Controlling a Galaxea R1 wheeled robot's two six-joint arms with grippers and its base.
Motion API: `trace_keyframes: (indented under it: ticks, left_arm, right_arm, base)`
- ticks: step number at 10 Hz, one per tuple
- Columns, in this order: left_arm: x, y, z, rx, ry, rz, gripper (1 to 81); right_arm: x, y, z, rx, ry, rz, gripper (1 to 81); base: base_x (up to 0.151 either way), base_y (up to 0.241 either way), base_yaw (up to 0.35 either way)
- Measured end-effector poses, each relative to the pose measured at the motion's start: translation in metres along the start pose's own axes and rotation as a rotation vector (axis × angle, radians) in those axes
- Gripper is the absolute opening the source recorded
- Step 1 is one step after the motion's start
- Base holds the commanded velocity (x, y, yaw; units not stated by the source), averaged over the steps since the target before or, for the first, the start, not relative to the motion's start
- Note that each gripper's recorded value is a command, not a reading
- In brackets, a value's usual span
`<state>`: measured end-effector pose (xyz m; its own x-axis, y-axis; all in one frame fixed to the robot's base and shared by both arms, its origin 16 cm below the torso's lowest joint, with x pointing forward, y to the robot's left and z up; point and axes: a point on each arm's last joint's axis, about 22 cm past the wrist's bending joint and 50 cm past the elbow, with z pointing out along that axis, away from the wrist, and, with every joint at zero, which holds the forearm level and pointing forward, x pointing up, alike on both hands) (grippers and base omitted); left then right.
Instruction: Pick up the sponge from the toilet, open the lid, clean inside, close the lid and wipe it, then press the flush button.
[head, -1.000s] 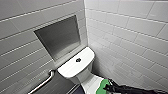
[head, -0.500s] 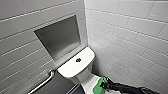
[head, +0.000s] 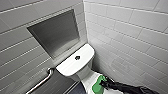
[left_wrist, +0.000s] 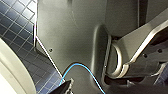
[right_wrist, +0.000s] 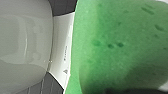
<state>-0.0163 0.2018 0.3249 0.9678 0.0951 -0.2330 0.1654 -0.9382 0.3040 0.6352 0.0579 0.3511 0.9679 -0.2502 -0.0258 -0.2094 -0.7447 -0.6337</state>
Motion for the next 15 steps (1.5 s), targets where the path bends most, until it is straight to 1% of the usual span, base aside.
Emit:
trace_keyframes:
  ticks: [1, 3, 4, 5, 6, 7, 8, 10, 12, 14, 15]
  left_arm:
    - [0.002, 0.000, 0.000, 0.000, 0.000, 0.000, 81.1]
    - [0.008, 0.003, 0.001, -0.004, 0.008, 0.002, 81.1]
    - [0.007, 0.003, 0.001, -0.005, 0.007, 0.002, 81.1]
    - [0.007, 0.003, 0.001, -0.004, 0.006, 0.003, 81.1]
    - [0.007, 0.003, 0.001, -0.004, 0.007, 0.002, 81.1]
    - [0.007, 0.003, 0.001, -0.004, 0.007, 0.002, 81.1]
    - [0.007, 0.004, 0.001, -0.005, 0.007, 0.003, 81.1]
    - [0.007, 0.005, 0.002, -0.006, 0.007, 0.003, 81.1]
    - [0.007, 0.006, 0.002, -0.008, 0.007, 0.003, 81.1]
    - [0.008, 0.008, 0.003, -0.010, 0.008, 0.003, 81.1]
    - [0.008, 0.007, 0.003, -0.010, 0.009, 0.003, 81.1]
  right_arm:
    - [-0.013, -0.014, 0.006, 0.028, -0.025, -0.004, 1.0]
    - [-0.054, -0.035, 0.012, 0.077, -0.096, -0.007, 1.0]
    - [-0.068, -0.024, 0.012, 0.068, -0.110, 0.000, 1.0]
    - [-0.078, 0.007, 0.007, 0.040, -0.116, 0.018, 1.0]
    - [-0.079, 0.035, -0.001, 0.018, -0.103, 0.035, 1.0]
    - [-0.078, 0.054, -0.007, 0.012, -0.081, 0.048, 1.0]
    - [-0.079, 0.061, -0.011, 0.025, -0.060, 0.057, 1.0]
    - [-0.075, 0.072, -0.022, 0.029, -0.057, 0.061, 1.0]
    - [-0.066, 0.088, -0.044, 0.033, -0.064, 0.060, 1.0]
    - [-0.056, 0.127, -0.080, 0.011, -0.056, 0.070, 1.0]
    - [-0.063, 0.147, -0.094, 0.002, -0.051, 0.084, 1.0]
  base:
    - [0.000, 0.000, 0.000]
    - [0.000, 0.000, 0.000]
    - [0.000, 0.000, 0.000]
    - [0.000, 0.000, 0.000]
    - [0.000, 0.000, 0.000]
    - [0.000, 0.000, 0.000]
    - [0.000, 0.000, 0.000]
    - [0.000, 0.000, 0.000]
    - [0.000, 0.000, 0.000]
    - [0.000, 0.000, 0.000]
    - [0.000, 0.000, 0.000]
